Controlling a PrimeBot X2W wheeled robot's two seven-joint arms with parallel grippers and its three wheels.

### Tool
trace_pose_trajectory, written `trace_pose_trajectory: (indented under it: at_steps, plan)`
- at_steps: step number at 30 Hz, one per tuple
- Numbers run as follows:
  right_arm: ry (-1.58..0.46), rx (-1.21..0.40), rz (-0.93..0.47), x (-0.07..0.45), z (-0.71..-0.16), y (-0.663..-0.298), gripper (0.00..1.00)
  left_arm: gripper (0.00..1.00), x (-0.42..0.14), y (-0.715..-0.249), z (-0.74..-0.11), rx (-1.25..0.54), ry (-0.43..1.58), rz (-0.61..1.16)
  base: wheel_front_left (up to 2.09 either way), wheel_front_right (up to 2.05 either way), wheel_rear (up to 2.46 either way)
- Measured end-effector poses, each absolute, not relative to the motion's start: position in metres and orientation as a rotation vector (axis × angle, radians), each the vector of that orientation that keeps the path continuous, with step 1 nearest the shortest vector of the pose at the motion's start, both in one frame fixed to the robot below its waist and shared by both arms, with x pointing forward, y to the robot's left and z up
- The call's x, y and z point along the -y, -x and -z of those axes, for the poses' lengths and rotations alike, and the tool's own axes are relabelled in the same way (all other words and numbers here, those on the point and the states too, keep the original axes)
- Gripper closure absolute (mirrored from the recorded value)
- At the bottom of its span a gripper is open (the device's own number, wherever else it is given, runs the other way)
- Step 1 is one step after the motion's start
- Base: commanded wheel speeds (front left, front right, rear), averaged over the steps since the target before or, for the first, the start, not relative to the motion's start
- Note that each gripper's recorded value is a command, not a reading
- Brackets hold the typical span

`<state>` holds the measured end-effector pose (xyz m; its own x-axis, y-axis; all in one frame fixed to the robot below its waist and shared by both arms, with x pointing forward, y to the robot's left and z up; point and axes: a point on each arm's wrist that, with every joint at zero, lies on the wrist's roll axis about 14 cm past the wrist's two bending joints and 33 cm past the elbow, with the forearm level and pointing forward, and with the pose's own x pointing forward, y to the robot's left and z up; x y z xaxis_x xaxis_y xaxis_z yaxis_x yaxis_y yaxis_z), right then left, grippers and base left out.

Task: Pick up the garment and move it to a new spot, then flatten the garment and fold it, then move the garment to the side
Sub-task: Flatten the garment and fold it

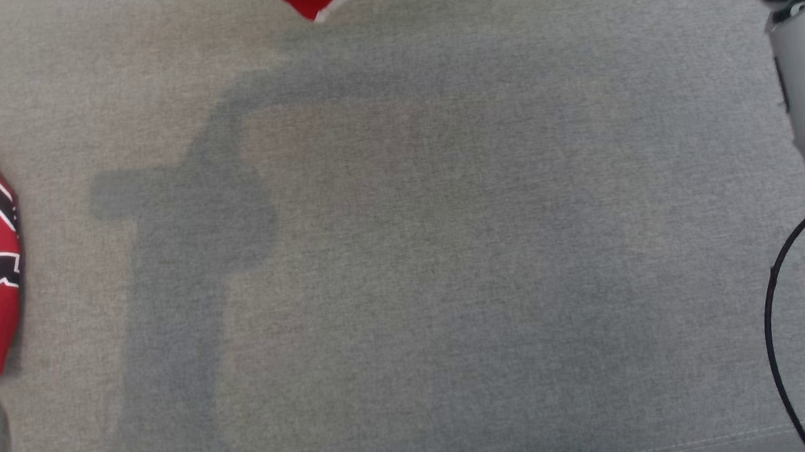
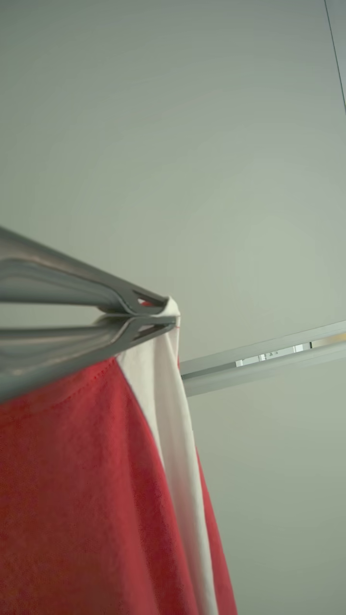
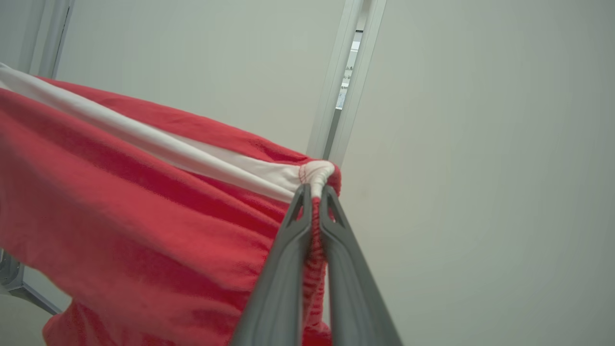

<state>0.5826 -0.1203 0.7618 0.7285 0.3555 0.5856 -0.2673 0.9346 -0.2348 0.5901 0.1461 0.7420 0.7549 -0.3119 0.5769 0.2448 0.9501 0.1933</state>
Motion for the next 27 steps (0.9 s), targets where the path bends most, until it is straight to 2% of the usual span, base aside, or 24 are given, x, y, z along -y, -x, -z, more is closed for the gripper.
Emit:
trace_pose_trajectory:
  at_steps: [5,13,17,27]
  plan:
    - [0.096,0.51,-0.381,0.108,-0.681,-0.577,1.0,1.0,-0.158,-0.574,-0.669,0.5,-0.041,0.269,0.0,0.0,0.0]
    - [-0.024,0.227,-0.346,0.124,-0.565,-0.517,1.0,1.0,-0.17,-0.502,-0.53,0.16,0.132,0.168,0.0,0.0,0.0]
    - [-0.086,0.123,-0.31,0.133,-0.528,-0.479,1.0,1.0,-0.172,-0.457,-0.483,0.027,0.2,0.107,0.0,0.0,0.0]
    - [-0.151,-0.035,-0.265,0.142,-0.478,-0.389,1.0,1.0,-0.161,-0.363,-0.433,-0.148,0.246,0.081,0.0,0.0,0.0]
